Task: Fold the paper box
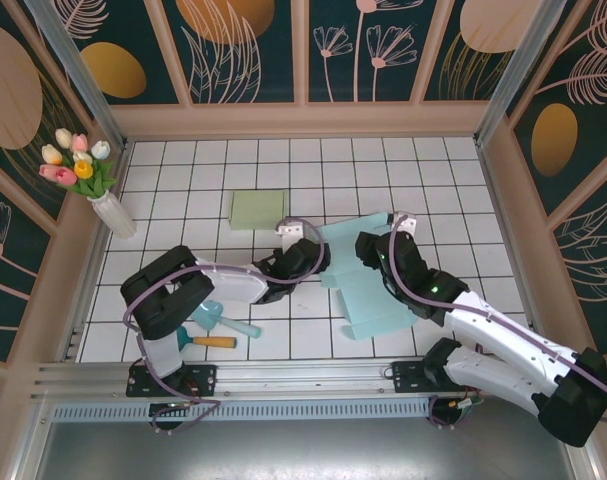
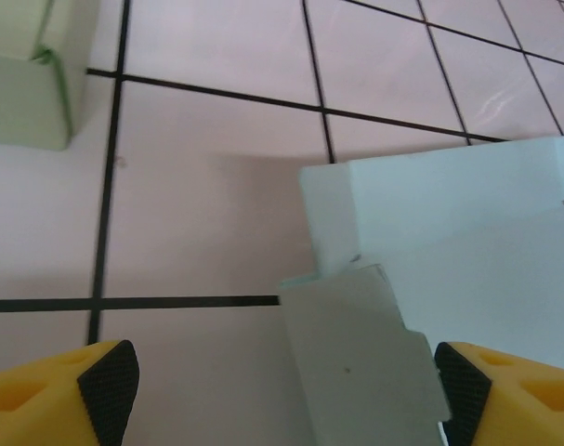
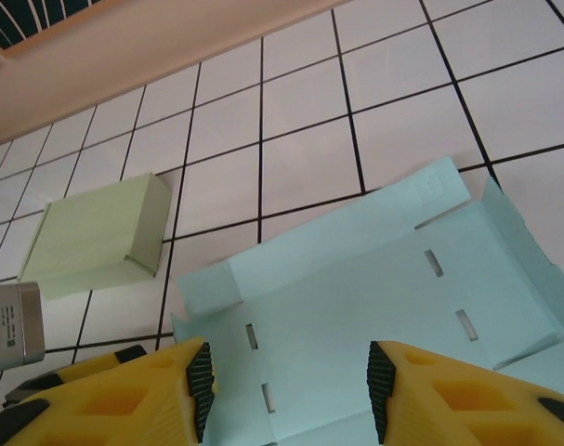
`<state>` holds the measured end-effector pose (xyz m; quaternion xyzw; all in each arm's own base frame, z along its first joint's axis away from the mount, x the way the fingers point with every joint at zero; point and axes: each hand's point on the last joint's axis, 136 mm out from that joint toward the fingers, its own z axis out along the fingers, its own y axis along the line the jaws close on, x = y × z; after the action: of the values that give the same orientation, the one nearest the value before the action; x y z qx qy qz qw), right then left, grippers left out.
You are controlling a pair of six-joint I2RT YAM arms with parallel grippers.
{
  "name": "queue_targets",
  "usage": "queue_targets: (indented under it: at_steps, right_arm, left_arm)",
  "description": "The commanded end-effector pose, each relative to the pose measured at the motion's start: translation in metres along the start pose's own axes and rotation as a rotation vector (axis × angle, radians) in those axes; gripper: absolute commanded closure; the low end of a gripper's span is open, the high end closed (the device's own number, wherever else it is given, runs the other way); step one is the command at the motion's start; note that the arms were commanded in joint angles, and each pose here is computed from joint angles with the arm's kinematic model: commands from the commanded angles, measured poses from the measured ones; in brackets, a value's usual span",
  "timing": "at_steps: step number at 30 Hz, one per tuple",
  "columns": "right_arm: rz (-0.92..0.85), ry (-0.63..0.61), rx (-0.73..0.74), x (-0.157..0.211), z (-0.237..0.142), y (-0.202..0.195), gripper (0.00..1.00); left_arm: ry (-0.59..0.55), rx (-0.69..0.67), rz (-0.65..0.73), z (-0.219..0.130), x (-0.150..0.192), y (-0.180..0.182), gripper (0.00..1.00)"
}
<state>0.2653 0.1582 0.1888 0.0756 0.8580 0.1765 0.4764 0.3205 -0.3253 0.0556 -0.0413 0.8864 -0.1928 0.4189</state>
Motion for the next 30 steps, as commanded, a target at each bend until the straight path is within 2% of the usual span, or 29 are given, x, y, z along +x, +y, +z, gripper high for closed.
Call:
queue_targets:
  at_steps: [1, 11, 19, 23, 26, 30]
  right_arm:
    - [0.021, -0.002, -0.035, 0.001, 0.0, 0.005, 0.49]
    - [0.007, 0.013, -0.058, 0.002, -0.004, 0.01, 0.49]
    - [-0.011, 0.001, -0.032, -0.005, -0.006, 0.009, 0.49]
    - [-0.024, -0.017, -0.03, -0.016, -0.009, 0.011, 0.49]
    - [-0.05, -0.06, -0.026, -0.032, -0.012, 0.013, 0.5]
    - [-0.22, -0.126, -0.115, -0.047, -0.013, 0.034, 0.56]
  left_arm:
    - [-0.007, -0.084, 0.04, 0.003, 0.001, 0.004, 0.17]
    - [0.016, -0.157, 0.089, 0.004, 0.009, 0.02, 0.33]
    - [-0.044, -0.109, 0.077, -0.015, -0.011, 0.016, 0.71]
    - [-0.079, -0.076, 0.092, -0.026, -0.02, 0.015, 1.0]
    - [-0.153, -0.036, 0.125, -0.047, -0.04, 0.014, 1.0]
    - [-0.292, 0.004, 0.226, -0.08, -0.067, 0.019, 1.0]
